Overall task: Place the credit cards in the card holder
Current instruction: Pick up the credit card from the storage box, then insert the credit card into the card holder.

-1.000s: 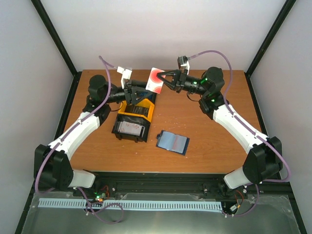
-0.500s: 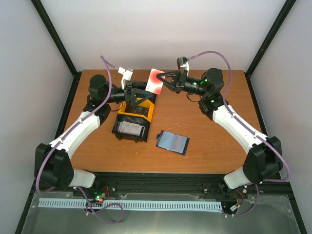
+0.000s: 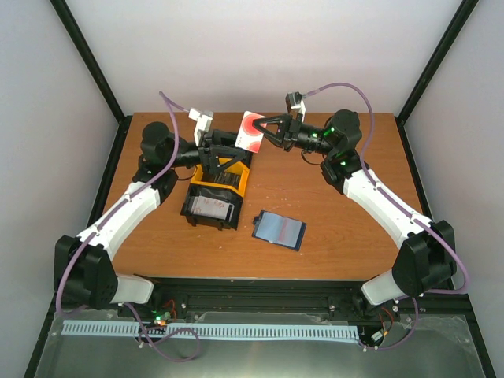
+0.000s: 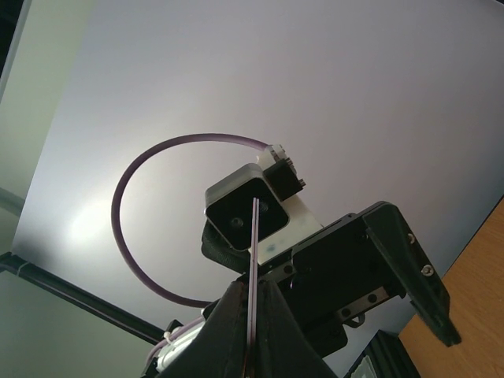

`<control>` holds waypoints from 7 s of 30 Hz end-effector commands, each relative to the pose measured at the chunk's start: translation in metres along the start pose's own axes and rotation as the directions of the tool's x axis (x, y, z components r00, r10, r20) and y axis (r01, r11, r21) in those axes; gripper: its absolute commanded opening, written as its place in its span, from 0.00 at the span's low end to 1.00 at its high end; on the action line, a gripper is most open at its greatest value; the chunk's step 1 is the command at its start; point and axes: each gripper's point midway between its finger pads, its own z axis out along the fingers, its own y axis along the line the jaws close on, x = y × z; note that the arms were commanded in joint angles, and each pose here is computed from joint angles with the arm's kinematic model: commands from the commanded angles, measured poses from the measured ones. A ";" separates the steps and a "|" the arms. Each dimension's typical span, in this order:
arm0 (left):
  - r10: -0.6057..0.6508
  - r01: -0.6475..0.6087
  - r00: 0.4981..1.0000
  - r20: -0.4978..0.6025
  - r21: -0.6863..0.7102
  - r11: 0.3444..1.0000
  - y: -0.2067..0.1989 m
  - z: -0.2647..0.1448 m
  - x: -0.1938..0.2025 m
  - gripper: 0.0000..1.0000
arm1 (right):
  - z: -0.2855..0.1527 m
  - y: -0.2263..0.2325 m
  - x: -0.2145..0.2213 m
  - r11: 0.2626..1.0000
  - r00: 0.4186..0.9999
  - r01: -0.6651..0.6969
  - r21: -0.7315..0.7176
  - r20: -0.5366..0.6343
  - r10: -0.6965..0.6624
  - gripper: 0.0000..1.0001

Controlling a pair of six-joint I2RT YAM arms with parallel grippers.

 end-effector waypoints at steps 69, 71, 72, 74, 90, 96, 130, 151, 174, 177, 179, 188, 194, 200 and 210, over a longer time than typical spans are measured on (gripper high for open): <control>0.140 -0.136 0.988 0.064 -0.063 0.989 0.007 0.002 -0.032 0.94 | -0.004 0.037 0.013 0.991 0.998 -0.041 -0.126 -0.056 0.034 0.03; 0.149 -0.145 0.986 0.071 -0.062 0.988 0.005 0.003 -0.039 0.94 | -0.004 0.034 0.013 0.993 0.998 -0.037 -0.108 -0.055 0.032 0.03; 0.140 -0.136 0.987 0.076 -0.061 0.989 0.004 0.003 -0.043 0.94 | -0.004 0.033 0.014 0.994 0.998 -0.034 -0.101 -0.055 0.028 0.03; 0.096 -0.091 0.992 0.083 -0.060 0.994 0.007 0.004 -0.047 0.92 | -0.004 0.033 0.014 0.995 0.998 -0.023 -0.097 -0.057 0.017 0.03; -0.155 0.156 0.988 0.022 -0.073 0.985 0.035 0.000 -0.038 0.69 | -0.006 0.038 0.020 0.994 0.996 0.017 -0.112 -0.084 -0.027 0.03; -0.244 0.244 0.970 -0.010 -0.023 0.970 0.028 0.002 -0.041 0.69 | -0.006 0.018 0.031 0.998 0.989 0.057 -0.025 -0.138 -0.060 0.03; -0.382 0.415 0.888 -0.257 0.089 0.905 0.020 0.002 0.013 0.01 | -0.039 -0.080 0.030 0.982 0.999 -0.005 0.188 -0.039 0.012 0.03; -0.588 0.588 0.784 -0.198 -0.068 0.806 0.094 0.003 0.032 0.01 | -0.068 -0.150 0.051 0.942 0.976 -0.215 0.257 0.040 0.212 0.03; -0.491 0.364 0.817 -0.303 -0.389 0.846 0.093 0.032 0.181 0.01 | -0.196 -0.256 0.167 0.599 0.932 -0.357 0.717 0.233 0.277 0.03; -0.485 0.324 0.813 -0.323 -0.442 0.837 0.100 0.034 0.205 0.01 | -0.195 -0.270 0.176 0.585 0.929 -0.360 0.727 0.222 0.297 0.03; -0.497 0.299 0.801 -0.335 -0.495 0.816 0.107 0.034 0.223 0.01 | -0.191 -0.277 0.177 0.587 0.931 -0.350 0.730 0.205 0.301 0.03; -0.629 0.303 0.735 -0.251 -0.709 0.637 0.137 0.008 0.266 0.01 | -0.175 -0.300 0.188 0.608 0.921 -0.367 0.705 0.181 0.346 0.03; -0.684 0.324 0.699 -0.210 -0.760 0.564 0.142 -0.003 0.283 0.01 | -0.169 -0.308 0.195 0.613 0.918 -0.367 0.700 0.166 0.361 0.03; -0.717 0.322 0.664 -0.212 -0.785 0.530 0.146 -0.010 0.300 0.01 | -0.168 -0.313 0.192 0.619 0.922 -0.363 0.696 0.173 0.346 0.03; -0.700 0.245 0.684 -0.205 -0.840 0.484 0.152 -0.022 0.302 0.01 | -0.163 -0.322 0.200 0.613 0.919 -0.363 0.702 0.163 0.358 0.03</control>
